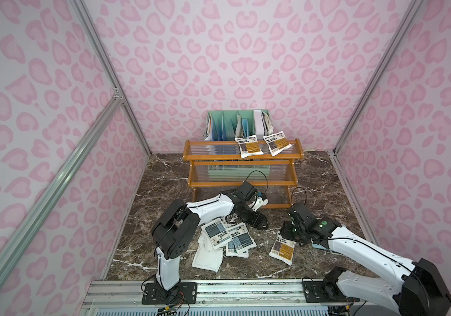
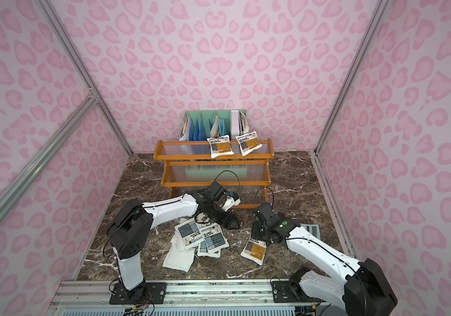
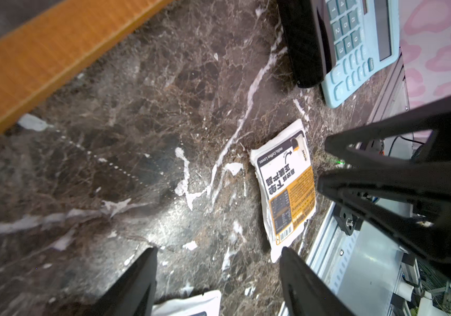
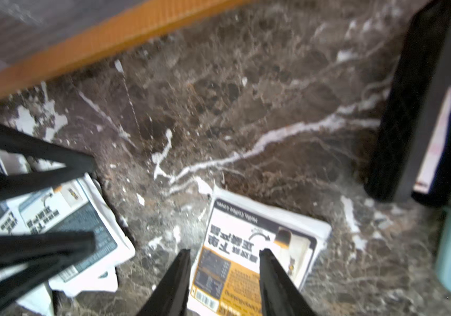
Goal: Place the bagged coffee beans on the shelf by color
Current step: Adjust the bagged coffee beans at the center of the board, then move the bagged coffee beans to the center of the board.
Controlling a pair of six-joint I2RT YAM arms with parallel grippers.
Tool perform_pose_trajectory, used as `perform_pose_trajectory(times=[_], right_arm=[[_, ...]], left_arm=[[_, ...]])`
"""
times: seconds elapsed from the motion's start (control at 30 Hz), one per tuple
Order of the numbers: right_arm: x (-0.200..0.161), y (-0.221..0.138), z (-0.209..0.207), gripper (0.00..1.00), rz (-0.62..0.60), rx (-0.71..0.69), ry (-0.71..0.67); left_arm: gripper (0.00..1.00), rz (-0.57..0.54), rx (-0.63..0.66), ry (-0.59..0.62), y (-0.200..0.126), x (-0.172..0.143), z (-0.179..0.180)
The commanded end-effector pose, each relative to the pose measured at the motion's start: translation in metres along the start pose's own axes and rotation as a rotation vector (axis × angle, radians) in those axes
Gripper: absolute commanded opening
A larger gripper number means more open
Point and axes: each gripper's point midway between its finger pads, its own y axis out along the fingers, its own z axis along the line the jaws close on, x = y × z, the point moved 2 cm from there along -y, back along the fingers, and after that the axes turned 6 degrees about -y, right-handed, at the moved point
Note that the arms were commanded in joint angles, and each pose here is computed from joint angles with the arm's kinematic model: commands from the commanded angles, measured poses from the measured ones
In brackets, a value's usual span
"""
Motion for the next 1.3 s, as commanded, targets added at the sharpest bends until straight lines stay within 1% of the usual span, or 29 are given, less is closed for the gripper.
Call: perform_pose_trajectory(times=[0.0,0.13,0.27,0.4,0.5,0.57,0.7,0.77,0.9,1.1,1.27], right_arm=[[-0.032,0.001,-0.013,0.45,0.128,-0.019,-0.005],[-0.043,0.012,-0.012,0.45,0.196,0.004,-0.074],[-0.047,0.028,-0.004,0.44,0.238,0.072,-0.142],[-0.045,0.045,-0.007,0.44,0.224,0.117,-0.148],[-0.039,0.054,-0.007,0.43,0.178,0.141,-0.165],[-0.033,0.059,-0.008,0.43,0.165,0.138,-0.181],[-0.007,0.061,0.002,0.43,0.122,0.155,-0.212],[0.006,0.061,0.005,0.43,0.099,0.164,-0.218],[0.027,0.062,0.012,0.43,0.063,0.204,-0.209],[0.041,0.058,0.025,0.43,0.020,0.248,-0.204],[0.041,0.057,0.028,0.42,0.006,0.262,-0.208]], left_arm=[[0.73,-0.020,0.015,-0.037,-0.010,0.006,-0.006],[0.73,-0.026,0.015,-0.114,-0.016,0.006,-0.011],[0.73,-0.002,0.028,-0.160,-0.009,-0.009,-0.013],[0.73,0.011,0.051,-0.221,0.006,-0.031,0.004],[0.73,0.014,0.055,-0.266,0.016,-0.044,0.016],[0.73,0.008,0.030,-0.297,0.022,-0.048,0.018],[0.72,-0.011,-0.025,-0.332,0.031,-0.048,0.014],[0.71,-0.024,-0.028,-0.330,0.033,-0.047,0.012],[0.66,-0.024,-0.020,-0.350,0.038,-0.048,0.011],[0.61,-0.011,0.009,-0.364,0.047,-0.049,0.014],[0.54,-0.011,0.030,-0.377,0.055,-0.049,0.021]])
